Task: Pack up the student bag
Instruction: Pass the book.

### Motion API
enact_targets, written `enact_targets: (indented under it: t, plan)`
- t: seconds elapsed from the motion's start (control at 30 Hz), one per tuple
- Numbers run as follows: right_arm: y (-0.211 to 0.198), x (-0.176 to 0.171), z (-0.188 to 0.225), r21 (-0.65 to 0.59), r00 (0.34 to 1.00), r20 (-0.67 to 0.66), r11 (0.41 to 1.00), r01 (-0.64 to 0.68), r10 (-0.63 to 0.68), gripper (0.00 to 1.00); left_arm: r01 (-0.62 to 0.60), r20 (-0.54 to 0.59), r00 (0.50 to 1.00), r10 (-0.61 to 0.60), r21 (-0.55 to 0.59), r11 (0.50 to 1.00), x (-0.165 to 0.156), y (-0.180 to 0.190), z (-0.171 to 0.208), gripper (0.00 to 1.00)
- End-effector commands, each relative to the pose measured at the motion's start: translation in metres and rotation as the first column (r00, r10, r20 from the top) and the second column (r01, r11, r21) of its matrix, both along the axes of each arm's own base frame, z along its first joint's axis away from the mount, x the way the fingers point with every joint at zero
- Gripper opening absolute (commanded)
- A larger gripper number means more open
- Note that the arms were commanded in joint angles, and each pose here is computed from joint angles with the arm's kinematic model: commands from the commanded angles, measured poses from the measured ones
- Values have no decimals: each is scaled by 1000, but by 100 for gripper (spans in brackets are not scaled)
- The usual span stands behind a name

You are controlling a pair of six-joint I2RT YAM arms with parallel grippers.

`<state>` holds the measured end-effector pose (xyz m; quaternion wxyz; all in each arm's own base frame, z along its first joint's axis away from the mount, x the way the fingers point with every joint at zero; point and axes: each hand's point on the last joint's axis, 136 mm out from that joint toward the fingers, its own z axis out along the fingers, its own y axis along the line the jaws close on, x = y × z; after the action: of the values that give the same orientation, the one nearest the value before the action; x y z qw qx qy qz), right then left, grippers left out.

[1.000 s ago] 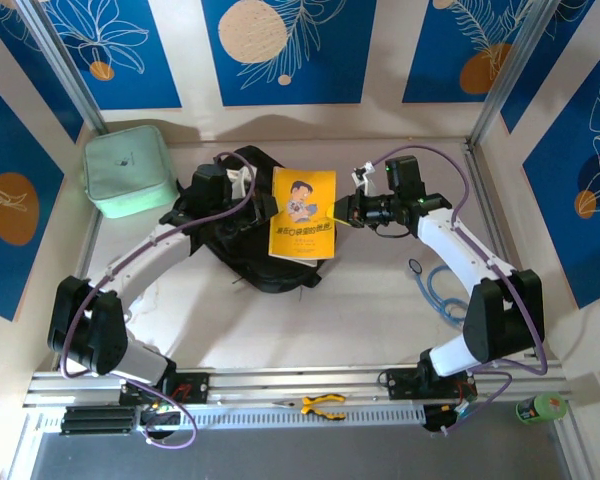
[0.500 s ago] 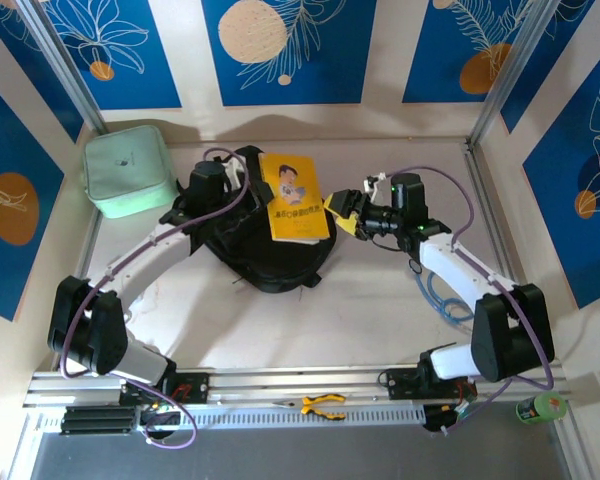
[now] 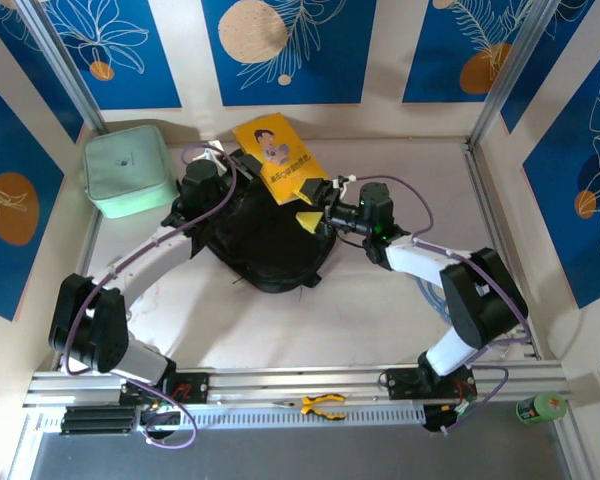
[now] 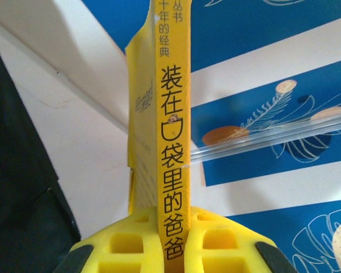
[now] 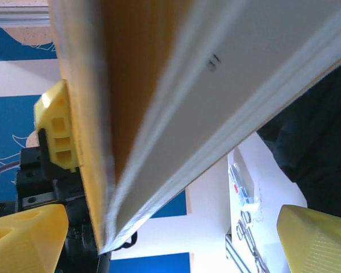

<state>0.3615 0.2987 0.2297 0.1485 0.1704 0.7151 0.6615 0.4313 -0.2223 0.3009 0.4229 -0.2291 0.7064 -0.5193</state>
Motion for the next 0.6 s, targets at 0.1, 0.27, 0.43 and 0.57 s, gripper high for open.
enact_targets:
  t: [0.1, 0.27, 0.43, 0.57]
  plan:
    - [12, 22, 49, 148, 992, 108, 988, 42, -58, 93, -2, 172, 985, 28, -147, 989, 3, 5, 53, 0]
    - [10, 35, 49, 185, 987, 125, 980, 74, -99, 81, 19, 180, 984, 8, -148, 989, 0, 3, 52, 0]
    - [1, 41, 61, 198, 969, 210, 976, 89, -130, 66, 31, 218, 976, 4, -156, 987, -6, 4, 51, 0]
    - [-3, 37, 79, 206, 936, 324, 976, 69, -135, 58, 53, 239, 971, -16, -147, 988, -10, 2, 49, 0]
